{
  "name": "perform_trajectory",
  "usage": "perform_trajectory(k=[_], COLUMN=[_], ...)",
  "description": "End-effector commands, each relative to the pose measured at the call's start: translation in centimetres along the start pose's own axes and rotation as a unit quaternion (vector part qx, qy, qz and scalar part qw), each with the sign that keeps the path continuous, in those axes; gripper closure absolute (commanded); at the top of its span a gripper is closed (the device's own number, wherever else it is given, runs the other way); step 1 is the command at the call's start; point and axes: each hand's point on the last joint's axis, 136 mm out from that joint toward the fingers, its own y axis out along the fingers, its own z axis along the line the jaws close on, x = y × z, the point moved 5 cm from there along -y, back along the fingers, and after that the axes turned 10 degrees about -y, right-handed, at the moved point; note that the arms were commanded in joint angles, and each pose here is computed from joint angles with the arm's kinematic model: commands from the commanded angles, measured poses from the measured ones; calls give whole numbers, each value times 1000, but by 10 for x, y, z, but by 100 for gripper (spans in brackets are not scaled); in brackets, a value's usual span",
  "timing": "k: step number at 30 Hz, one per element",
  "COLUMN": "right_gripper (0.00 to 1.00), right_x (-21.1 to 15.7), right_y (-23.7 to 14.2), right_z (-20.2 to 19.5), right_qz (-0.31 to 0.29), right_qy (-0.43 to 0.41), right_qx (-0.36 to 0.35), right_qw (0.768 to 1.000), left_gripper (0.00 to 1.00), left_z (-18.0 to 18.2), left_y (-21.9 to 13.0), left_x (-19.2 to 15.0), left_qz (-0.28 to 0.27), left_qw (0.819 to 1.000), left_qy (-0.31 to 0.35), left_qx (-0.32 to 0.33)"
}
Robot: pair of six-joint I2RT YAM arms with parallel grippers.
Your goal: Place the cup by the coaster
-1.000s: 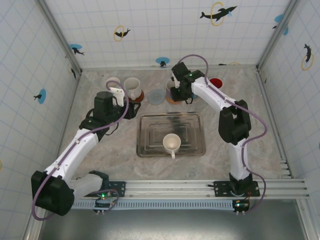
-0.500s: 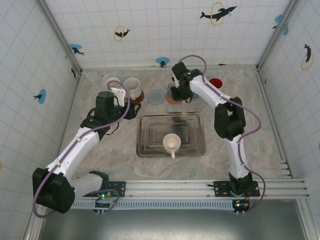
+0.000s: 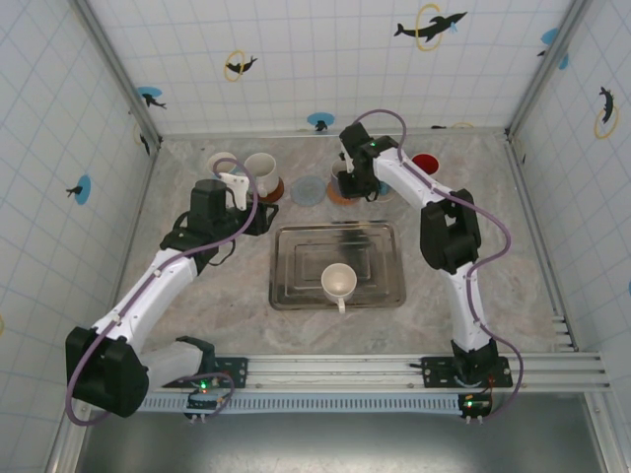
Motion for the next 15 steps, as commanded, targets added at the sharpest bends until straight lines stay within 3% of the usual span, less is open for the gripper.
perform_trajectory(k=[1, 15], right_gripper=[100, 100], right_x=[22, 24], right_y=[-9, -2], right_z=[1, -4], right_qz=[-39, -37], right_qy=[-6, -2], right_qx=[7, 5], right_qw=[999, 999], left_gripper=[40, 40], left_z=[-4, -3], left_y=[-1, 2], left_x=[8, 8], left_qz=[-5, -1], left_qw=[1000, 1000], left_qy=[16, 13], left_qx=[0, 3])
